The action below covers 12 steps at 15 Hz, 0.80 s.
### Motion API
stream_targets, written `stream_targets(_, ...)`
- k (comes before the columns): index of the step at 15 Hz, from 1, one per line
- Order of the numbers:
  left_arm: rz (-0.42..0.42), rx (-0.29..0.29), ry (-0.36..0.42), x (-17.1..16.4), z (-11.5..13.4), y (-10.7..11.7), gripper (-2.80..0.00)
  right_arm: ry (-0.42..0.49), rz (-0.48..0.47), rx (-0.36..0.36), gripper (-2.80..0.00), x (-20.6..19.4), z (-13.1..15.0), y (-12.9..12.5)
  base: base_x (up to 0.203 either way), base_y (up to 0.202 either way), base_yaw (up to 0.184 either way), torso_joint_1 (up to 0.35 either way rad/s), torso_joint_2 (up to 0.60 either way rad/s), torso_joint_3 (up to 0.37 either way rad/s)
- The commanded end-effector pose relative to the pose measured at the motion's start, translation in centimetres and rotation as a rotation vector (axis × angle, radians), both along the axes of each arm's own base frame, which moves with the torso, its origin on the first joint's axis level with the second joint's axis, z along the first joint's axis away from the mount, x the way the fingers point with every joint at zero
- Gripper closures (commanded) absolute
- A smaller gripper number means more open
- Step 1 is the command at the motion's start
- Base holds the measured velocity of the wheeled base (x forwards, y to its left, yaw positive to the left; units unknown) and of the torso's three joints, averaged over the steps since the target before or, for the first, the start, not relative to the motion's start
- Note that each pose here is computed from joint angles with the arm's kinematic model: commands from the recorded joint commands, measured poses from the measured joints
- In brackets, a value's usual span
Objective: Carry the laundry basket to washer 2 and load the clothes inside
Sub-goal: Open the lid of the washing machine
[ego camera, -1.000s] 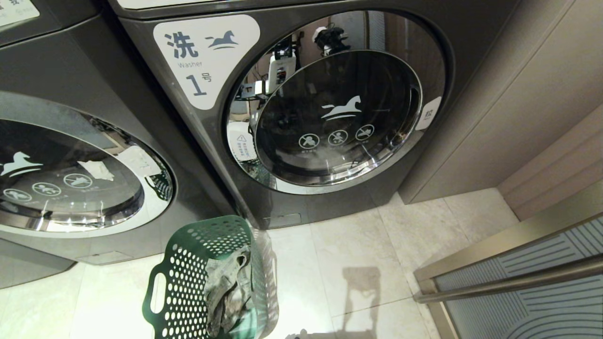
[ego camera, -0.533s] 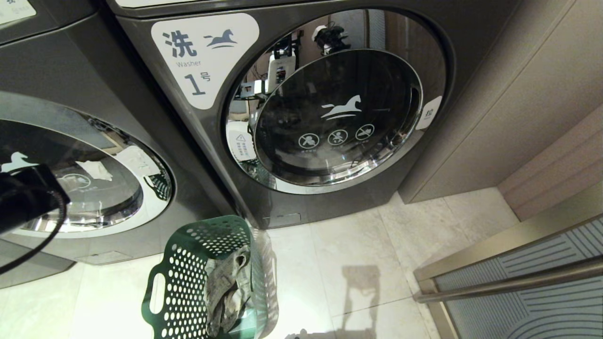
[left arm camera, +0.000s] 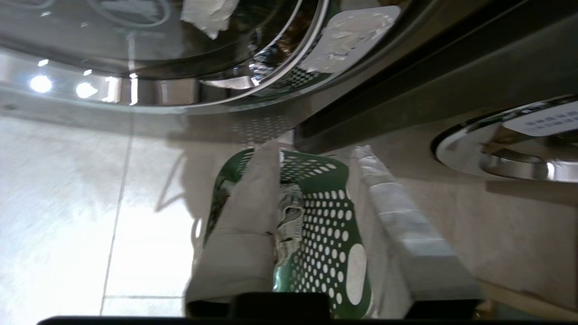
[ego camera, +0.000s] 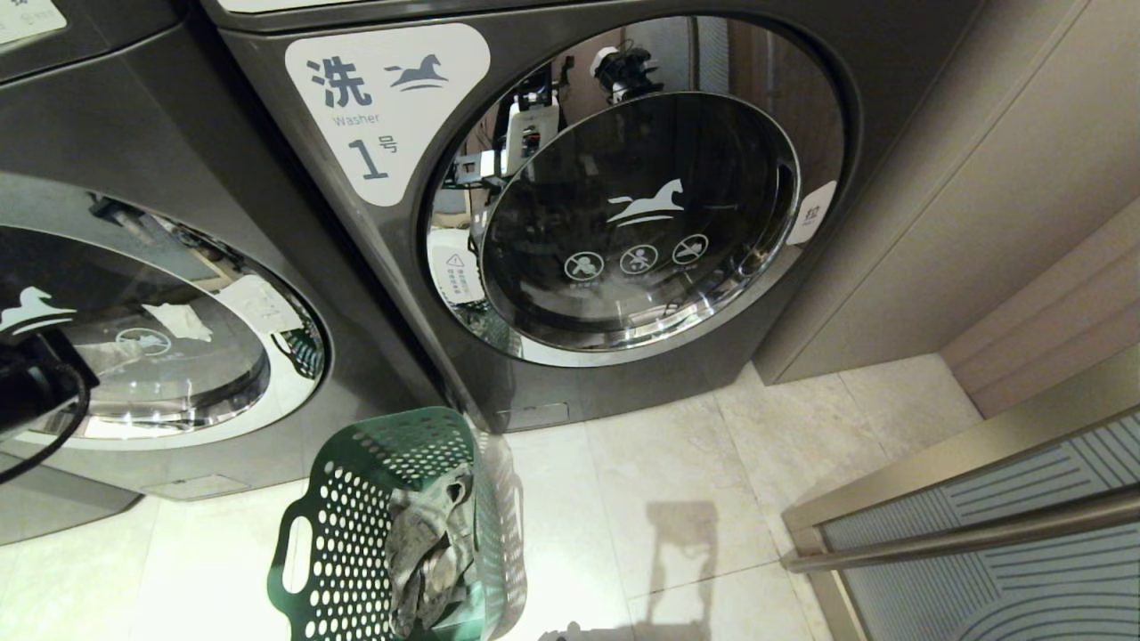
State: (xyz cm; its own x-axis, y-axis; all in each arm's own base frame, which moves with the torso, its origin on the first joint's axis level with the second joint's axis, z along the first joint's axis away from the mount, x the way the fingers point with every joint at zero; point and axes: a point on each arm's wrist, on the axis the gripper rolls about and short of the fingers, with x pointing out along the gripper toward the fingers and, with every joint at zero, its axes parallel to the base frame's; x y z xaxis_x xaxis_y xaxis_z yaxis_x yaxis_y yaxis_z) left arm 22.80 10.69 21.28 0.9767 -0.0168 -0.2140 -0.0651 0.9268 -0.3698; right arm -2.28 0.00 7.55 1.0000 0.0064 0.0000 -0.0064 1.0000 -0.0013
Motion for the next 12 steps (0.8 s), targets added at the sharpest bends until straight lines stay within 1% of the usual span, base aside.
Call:
stream_targets(1, -0.127, -0.042, -0.003, 1.3, -1.3, 2.2, -2.8, 0.002, 0.001, 0.0, 0.0, 0.0, 0.0, 0.0, 0.0, 0.0, 0.0, 0.0, 0.0, 0.0)
stream_targets(3, -0.154, 0.02, 0.012, 0.6, -2.5, 2.6, -2.8, 0.002, 0.0, 0.0, 0.0, 0.0, 0.0, 0.0, 0.0, 0.0, 0.0, 0.0, 0.0, 0.0)
stream_targets(4, -0.193, 0.04, 0.0, 0.2, -3.1, 2.7, -2.8, 0.002, 0.001, 0.0, 0.0, 0.0, 0.0, 0.0, 0.0, 0.0, 0.0, 0.0, 0.0, 0.0)
stream_targets(7, -0.313, 0.061, -0.063, 1.0, -5.6, 3.3, -2.8, 0.002, 0.001, 0.0, 0.0, 0.0, 0.0, 0.0, 0.0, 0.0, 0.0, 0.0, 0.0, 0.0)
stream_targets(8, -0.361, 0.047, -0.069, 1.2, -6.8, 3.3, -2.8, 0.002, 0.001, 0.0, 0.0, 0.0, 0.0, 0.0, 0.0, 0.0, 0.0, 0.0, 0.0, 0.0)
stream_targets(9, -0.385, 0.059, -0.09, 1.4, -7.6, 3.5, -2.8, 0.0, 0.0, 0.0, 0.0, 0.0, 0.0, 0.0, 0.0, 0.0, 0.0, 0.0, 0.0, 0.0)
stream_targets(10, -0.407, 0.101, -0.137, 1.7, -7.8, 3.6, -2.8, 0.002, 0.001, 0.0, 0.0, 0.0, 0.0, 0.0, 0.0, 0.0, 0.0, 0.0, 0.0, 0.0)
stream_targets(11, -0.441, 0.098, -0.145, 2.0, -8.8, 3.7, -2.8, 0.002, 0.001, 0.0, 0.0, 0.0, 0.0, 0.0, 0.0, 0.0, 0.0, 0.0, 0.0, 0.0)
stream_targets(12, -0.478, 0.111, -0.167, 2.2, -9.7, 3.8, -2.8, 0.002, 0.0, 0.0, 0.0, 0.0, 0.0, 0.0, 0.0, 0.0, 0.0, 0.0, 0.0, 0.0)
